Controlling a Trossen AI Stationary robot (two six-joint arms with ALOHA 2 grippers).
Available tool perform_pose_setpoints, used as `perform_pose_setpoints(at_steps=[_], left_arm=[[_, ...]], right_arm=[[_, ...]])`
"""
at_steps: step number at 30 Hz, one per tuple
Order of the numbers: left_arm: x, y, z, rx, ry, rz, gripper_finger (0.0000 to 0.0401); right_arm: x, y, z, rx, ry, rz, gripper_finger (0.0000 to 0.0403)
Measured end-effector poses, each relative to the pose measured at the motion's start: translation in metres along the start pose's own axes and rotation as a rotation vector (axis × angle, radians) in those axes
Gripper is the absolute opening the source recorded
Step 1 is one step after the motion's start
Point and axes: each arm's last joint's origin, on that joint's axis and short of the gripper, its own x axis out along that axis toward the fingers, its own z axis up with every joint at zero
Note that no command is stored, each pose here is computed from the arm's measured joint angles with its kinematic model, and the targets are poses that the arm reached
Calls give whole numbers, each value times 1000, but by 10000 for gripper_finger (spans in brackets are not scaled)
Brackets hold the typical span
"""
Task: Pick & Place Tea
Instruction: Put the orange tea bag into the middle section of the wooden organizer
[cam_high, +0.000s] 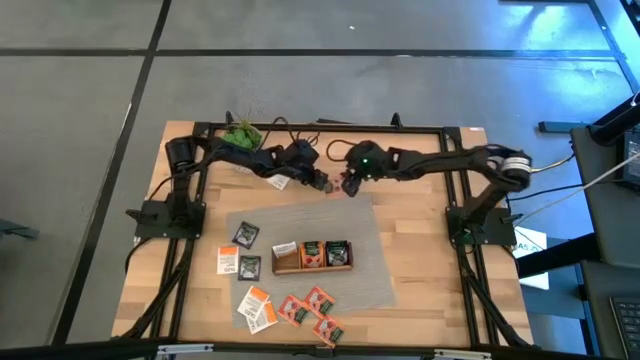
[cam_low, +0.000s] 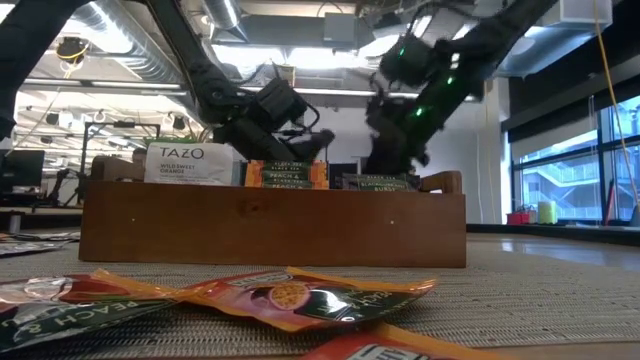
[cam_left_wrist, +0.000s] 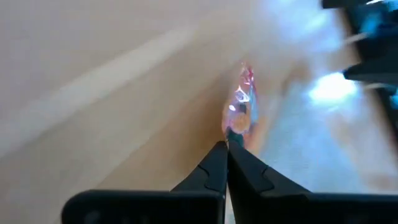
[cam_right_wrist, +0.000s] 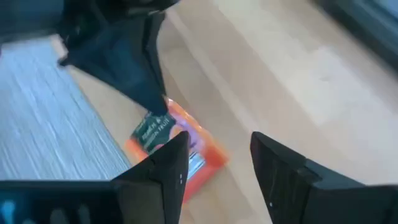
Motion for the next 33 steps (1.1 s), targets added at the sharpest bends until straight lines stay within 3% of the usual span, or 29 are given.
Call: perform_pose_setpoints(at_steps=[8,12,16,19,25,33], left_arm=[[-41,-31,30,194,22,-157,2],[-66,-63,36,321,135,-116,2],[-92,-104,38,490,280,-2,2],[-110,-132,34,622,369,76,2],[-129,-180,20,757,399,2,2],[-121,-210,-29,868,521,-63,2]], right_arm=[[-58,-3,11,-122,-23,21,174],[-72,-4,12,-119,-22,51,174],[-74,-4,13,-118,-33,54,174],[-72,-3,13,-117,-36,52,174],[-60,-3,10,-116,-8,42,174],[-39,-3,1,-127,72,31,174]])
